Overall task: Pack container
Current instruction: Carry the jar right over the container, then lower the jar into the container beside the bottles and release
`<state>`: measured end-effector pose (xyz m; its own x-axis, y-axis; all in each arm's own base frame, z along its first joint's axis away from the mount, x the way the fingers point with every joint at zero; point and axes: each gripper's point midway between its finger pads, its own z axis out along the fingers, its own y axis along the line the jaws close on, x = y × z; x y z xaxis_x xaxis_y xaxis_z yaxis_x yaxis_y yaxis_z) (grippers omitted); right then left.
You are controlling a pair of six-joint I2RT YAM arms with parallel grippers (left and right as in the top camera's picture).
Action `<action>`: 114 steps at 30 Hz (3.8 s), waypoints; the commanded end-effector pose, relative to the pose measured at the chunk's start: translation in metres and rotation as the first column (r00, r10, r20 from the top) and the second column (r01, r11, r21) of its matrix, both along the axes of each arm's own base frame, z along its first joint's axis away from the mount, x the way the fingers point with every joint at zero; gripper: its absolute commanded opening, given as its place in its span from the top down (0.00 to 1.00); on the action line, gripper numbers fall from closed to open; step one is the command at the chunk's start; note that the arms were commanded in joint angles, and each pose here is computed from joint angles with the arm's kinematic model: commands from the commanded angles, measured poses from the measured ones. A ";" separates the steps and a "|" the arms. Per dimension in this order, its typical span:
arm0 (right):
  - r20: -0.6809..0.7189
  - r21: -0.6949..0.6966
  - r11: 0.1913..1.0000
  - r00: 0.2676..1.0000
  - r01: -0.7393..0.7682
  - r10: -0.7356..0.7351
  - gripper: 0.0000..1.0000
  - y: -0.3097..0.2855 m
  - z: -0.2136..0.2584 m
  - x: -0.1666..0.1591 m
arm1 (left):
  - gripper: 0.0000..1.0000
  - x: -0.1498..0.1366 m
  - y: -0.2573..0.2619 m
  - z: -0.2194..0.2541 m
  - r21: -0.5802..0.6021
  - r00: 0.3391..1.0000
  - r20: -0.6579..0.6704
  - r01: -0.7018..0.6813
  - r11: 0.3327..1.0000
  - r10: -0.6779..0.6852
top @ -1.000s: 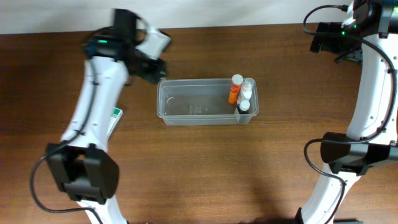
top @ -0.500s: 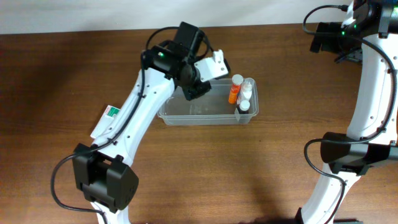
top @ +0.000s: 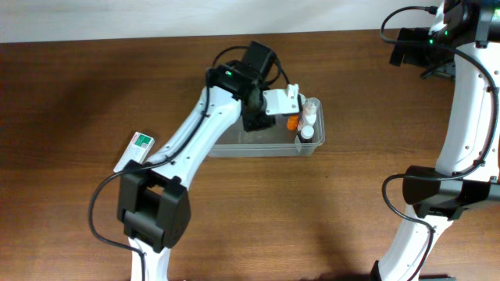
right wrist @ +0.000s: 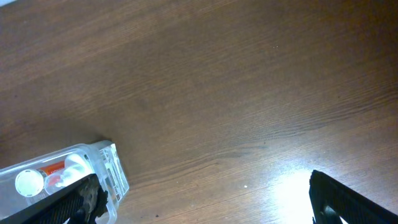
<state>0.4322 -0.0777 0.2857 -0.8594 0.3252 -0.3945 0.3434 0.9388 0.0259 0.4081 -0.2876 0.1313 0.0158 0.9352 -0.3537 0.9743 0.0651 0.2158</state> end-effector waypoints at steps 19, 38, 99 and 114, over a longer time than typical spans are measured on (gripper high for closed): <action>0.019 -0.004 1.000 1.000 0.011 -0.011 0.02 -0.001 0.007 -0.001 | 0.80 -0.017 -0.036 -0.047 0.035 0.992 -0.042 0.123 0.992 -0.121; 0.019 -0.004 1.000 1.000 0.010 -0.010 0.02 -0.001 0.007 -0.001 | 0.80 -0.018 -0.050 -0.047 -0.038 0.988 -0.050 0.147 0.988 -0.149; 0.019 -0.004 1.000 1.000 0.010 -0.010 0.02 -0.001 0.007 -0.002 | 0.46 -0.016 -0.052 -0.082 -0.016 0.985 -0.091 0.145 0.989 -0.146; 0.019 -0.004 1.000 1.000 0.010 -0.010 0.02 -0.001 0.007 -0.002 | 0.45 -0.016 -0.054 -0.074 -0.011 0.986 -0.076 0.149 0.989 -0.149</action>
<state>0.4322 -0.0777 0.2857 -0.8595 0.3249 -0.3946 0.3430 0.9390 0.0258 0.3963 -0.3359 0.0533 0.1020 0.9287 -0.3565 0.9887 -0.0552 0.1391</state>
